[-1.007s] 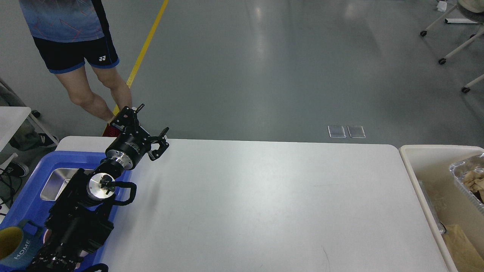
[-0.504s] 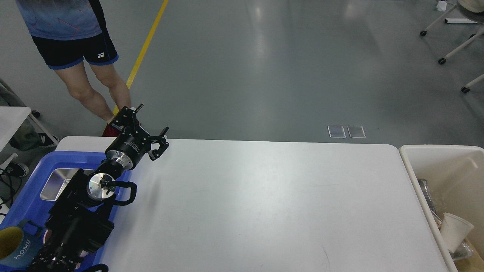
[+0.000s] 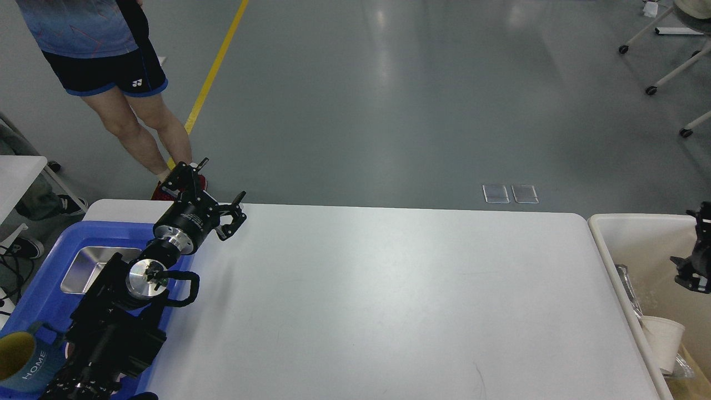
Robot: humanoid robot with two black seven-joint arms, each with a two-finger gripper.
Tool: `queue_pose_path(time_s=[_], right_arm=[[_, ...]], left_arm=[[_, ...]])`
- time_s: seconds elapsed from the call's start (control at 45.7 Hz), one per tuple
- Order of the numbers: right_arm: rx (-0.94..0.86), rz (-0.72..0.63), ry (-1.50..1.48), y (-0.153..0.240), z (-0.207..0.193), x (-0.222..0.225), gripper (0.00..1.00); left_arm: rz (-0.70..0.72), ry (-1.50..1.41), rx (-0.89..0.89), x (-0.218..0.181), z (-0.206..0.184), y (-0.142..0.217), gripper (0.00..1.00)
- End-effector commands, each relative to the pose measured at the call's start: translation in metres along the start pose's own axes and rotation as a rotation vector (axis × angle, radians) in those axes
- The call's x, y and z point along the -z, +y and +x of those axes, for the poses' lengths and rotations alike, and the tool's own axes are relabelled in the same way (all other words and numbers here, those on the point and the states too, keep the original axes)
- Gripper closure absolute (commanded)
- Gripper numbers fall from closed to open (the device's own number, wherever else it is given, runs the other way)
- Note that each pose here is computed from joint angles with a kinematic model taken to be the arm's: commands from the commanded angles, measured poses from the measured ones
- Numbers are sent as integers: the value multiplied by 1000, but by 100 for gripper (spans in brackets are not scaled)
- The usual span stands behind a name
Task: Tidy desktop
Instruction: 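Release the foil tray and raise the right gripper out of the bin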
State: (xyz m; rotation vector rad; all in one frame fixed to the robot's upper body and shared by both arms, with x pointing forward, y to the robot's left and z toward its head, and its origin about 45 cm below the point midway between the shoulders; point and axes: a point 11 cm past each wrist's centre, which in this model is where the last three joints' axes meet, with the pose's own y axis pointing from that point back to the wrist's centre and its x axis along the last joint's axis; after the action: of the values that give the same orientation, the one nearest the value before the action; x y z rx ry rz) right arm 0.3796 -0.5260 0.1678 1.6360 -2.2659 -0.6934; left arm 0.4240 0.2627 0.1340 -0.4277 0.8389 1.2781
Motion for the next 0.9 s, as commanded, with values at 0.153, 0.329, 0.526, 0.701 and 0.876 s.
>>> queue_pose_path(time_s=[0.153, 0.329, 0.526, 0.701, 0.876], right_arm=[[140, 221, -131, -14, -77, 19, 0], [179, 379, -181, -11, -101, 24, 0], [325, 455, -222, 3, -145, 31, 0], [450, 456, -341, 10, -179, 29, 0], [500, 435, -382, 12, -190, 14, 0]], left_arm=[[0, 3, -3, 1, 1, 0, 4], [0, 3, -3, 1, 1, 0, 4], [2, 4, -7, 2, 2, 1, 4], [2, 6, -7, 3, 1, 1, 4], [2, 10, -6, 4, 1, 0, 4]])
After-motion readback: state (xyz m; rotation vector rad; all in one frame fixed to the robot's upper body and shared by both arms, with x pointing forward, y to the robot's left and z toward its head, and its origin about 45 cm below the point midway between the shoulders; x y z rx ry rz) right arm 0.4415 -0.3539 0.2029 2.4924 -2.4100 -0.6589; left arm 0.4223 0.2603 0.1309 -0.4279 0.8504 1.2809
